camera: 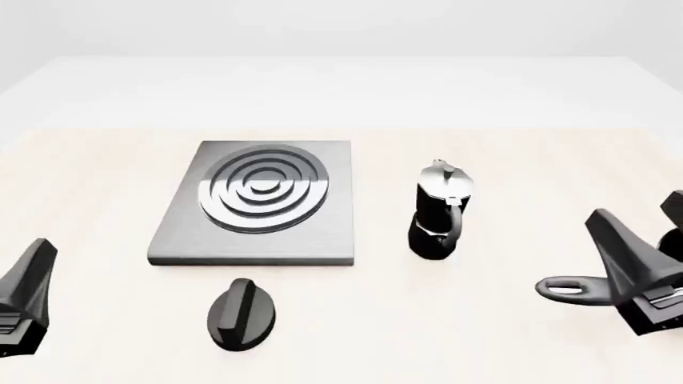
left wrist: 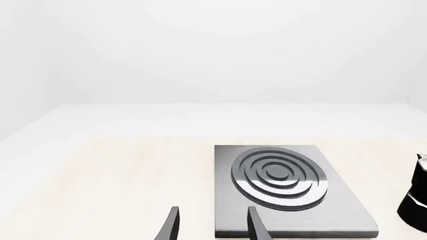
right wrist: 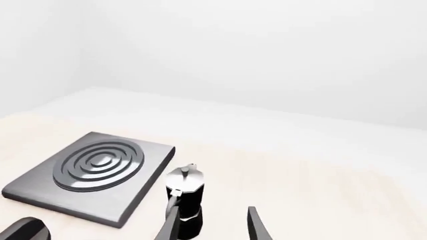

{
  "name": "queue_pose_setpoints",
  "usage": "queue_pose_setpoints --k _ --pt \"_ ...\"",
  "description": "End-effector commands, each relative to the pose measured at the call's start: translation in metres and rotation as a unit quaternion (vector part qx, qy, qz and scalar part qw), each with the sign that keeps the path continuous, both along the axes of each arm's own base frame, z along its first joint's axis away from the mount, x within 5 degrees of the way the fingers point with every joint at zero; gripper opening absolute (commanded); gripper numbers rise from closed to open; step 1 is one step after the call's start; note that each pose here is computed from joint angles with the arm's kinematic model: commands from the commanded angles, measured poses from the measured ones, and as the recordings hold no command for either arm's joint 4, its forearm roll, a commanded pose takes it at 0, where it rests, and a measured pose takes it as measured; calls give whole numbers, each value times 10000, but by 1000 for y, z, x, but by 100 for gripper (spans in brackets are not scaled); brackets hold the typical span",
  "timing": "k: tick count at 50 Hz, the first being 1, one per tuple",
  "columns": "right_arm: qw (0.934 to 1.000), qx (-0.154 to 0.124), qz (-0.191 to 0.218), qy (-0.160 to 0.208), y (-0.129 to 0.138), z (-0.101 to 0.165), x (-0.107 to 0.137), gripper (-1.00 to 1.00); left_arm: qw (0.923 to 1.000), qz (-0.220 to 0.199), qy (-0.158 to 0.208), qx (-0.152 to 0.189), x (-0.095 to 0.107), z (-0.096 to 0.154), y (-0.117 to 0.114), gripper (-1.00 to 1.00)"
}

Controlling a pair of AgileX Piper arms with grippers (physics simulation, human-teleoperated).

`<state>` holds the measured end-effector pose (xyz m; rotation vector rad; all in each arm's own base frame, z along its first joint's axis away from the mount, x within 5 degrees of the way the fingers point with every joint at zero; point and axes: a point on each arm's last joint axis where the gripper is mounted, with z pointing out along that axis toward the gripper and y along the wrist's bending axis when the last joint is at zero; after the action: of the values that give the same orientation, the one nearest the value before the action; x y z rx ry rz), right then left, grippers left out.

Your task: Put the moka pot on the stove.

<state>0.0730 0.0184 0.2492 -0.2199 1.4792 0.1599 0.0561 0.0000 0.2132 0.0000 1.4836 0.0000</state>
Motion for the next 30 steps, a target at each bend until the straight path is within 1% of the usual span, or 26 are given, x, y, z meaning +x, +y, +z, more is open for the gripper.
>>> queue_pose_setpoints --k 1,3,5,11,30 --pt "9998 2 191 39 5 -2 8 100 10000 0 0 0 0 0 0 100" --pt "9998 -16 214 40 6 -3 9 100 10000 0 0 0 0 0 0 100" --pt "9997 31 228 37 7 -2 11 100 10000 0 0 0 0 0 0 100" --pt "9995 -4 311 43 11 -3 18 100 10000 0 0 0 0 0 0 100" --pt "9984 -54 528 217 23 -16 41 100 10000 0 0 0 0 0 0 100"
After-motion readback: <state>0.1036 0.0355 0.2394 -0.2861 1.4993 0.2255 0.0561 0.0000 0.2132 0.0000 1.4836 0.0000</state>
